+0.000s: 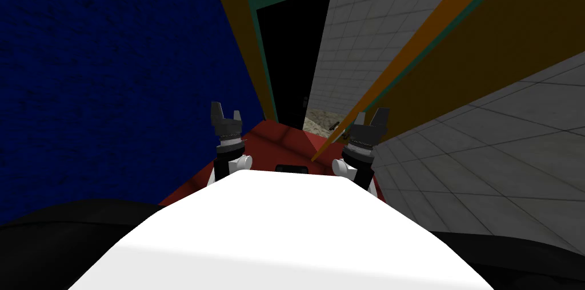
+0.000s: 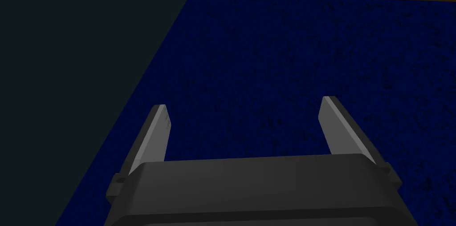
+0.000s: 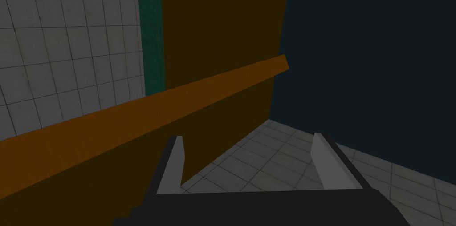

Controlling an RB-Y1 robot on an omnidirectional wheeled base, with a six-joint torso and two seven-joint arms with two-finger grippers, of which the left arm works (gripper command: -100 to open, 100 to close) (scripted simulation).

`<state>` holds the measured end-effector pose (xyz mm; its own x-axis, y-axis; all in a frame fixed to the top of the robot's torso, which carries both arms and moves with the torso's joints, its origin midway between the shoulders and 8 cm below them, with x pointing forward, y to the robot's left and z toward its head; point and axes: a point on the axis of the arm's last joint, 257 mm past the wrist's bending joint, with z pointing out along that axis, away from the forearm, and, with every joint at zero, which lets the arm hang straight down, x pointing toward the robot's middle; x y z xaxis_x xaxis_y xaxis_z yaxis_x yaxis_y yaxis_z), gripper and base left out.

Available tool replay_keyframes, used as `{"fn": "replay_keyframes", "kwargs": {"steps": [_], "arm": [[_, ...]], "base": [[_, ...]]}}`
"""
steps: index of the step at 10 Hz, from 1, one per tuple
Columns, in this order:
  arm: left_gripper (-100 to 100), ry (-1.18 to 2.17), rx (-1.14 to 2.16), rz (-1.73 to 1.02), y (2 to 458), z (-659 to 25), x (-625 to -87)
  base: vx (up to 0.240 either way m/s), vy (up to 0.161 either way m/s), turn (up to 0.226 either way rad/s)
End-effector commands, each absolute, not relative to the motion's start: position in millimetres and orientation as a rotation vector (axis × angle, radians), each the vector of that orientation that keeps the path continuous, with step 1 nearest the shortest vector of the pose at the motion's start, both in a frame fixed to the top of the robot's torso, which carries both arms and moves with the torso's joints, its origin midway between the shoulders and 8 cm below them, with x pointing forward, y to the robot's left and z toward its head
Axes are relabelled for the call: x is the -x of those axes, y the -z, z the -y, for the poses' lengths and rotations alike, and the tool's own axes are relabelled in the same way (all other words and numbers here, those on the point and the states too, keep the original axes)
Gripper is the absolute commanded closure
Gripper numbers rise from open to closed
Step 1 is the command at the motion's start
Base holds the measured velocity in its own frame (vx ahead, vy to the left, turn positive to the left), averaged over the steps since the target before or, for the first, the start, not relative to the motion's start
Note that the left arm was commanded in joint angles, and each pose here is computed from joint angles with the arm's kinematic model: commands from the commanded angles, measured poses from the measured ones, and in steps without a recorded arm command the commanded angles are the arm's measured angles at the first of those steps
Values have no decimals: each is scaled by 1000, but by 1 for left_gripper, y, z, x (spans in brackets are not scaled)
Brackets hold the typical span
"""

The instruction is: Pull the door open

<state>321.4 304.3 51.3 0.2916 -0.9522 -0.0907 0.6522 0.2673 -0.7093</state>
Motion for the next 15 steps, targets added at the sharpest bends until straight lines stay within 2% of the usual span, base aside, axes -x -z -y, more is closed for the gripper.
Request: {"fn": "replay_keyframes", "kwargs": {"steps": [1,15], "arm": [[-100,1167,634,-587,-42,-306,-330],[-100,1147,750,-674,36,-327,-404]], "base": [[31,-57,-117],[83,21,-111]]}}
